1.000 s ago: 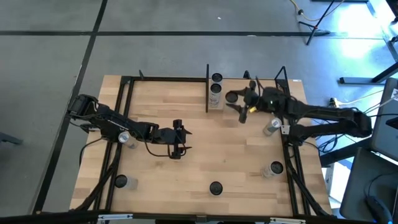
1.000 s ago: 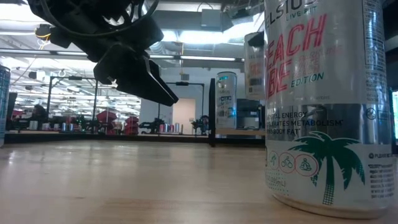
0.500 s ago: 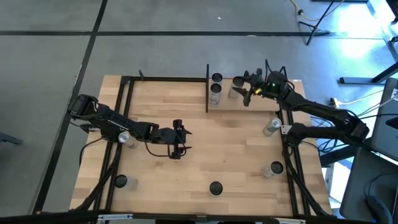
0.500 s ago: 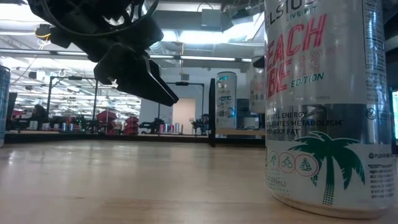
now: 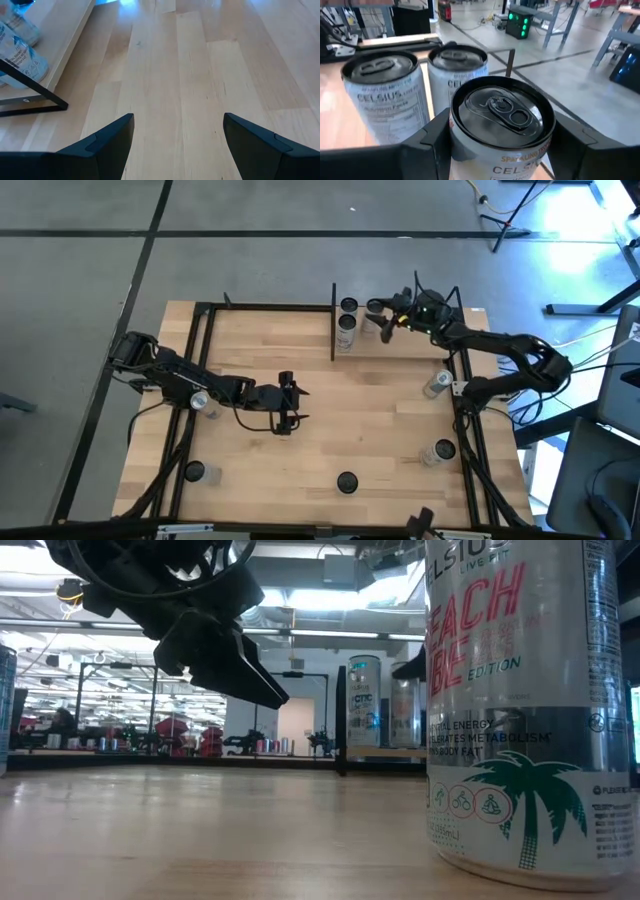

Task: Place canned beverage on shelf
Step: Put the top white-yellow soda can on the shelf

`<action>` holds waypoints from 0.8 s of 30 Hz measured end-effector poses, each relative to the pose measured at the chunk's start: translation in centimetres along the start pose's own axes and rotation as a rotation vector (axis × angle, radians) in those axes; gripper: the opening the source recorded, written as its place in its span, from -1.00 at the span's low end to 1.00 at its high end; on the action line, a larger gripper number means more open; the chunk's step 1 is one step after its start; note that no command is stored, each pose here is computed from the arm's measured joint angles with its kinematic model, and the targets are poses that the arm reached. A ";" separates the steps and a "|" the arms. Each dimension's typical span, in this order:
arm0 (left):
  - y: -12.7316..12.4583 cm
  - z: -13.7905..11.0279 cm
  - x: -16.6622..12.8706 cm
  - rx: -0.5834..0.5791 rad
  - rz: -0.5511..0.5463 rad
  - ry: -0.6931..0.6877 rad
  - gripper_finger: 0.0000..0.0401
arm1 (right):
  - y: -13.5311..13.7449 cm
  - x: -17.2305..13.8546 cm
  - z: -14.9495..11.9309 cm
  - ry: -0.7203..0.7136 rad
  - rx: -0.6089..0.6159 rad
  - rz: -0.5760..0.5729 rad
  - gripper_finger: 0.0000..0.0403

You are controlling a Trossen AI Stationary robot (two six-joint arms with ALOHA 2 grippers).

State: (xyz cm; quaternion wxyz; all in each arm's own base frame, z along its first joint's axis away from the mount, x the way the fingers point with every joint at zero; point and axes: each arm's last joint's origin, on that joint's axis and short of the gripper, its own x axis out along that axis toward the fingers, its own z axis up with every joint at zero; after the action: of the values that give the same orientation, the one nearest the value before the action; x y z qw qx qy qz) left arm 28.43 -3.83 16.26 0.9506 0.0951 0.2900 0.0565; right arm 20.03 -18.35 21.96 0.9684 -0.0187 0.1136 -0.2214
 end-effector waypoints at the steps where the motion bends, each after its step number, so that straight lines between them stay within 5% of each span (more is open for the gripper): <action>1: 0.0 0.0 0.0 0.000 0.000 0.000 0.45 | 0.0 0.1 0.0 -0.009 -0.001 -0.001 0.10; 24: 0.0 0.0 0.0 0.001 -0.001 0.000 0.45 | -0.2 1.7 -1.1 -0.049 0.040 0.050 0.10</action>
State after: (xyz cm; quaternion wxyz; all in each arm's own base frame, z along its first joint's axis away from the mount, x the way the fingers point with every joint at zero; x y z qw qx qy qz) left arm 28.43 -3.84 16.26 0.9506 0.0953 0.2899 0.0559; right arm 21.23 -19.24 20.55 0.9763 -0.0021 0.0856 -0.1989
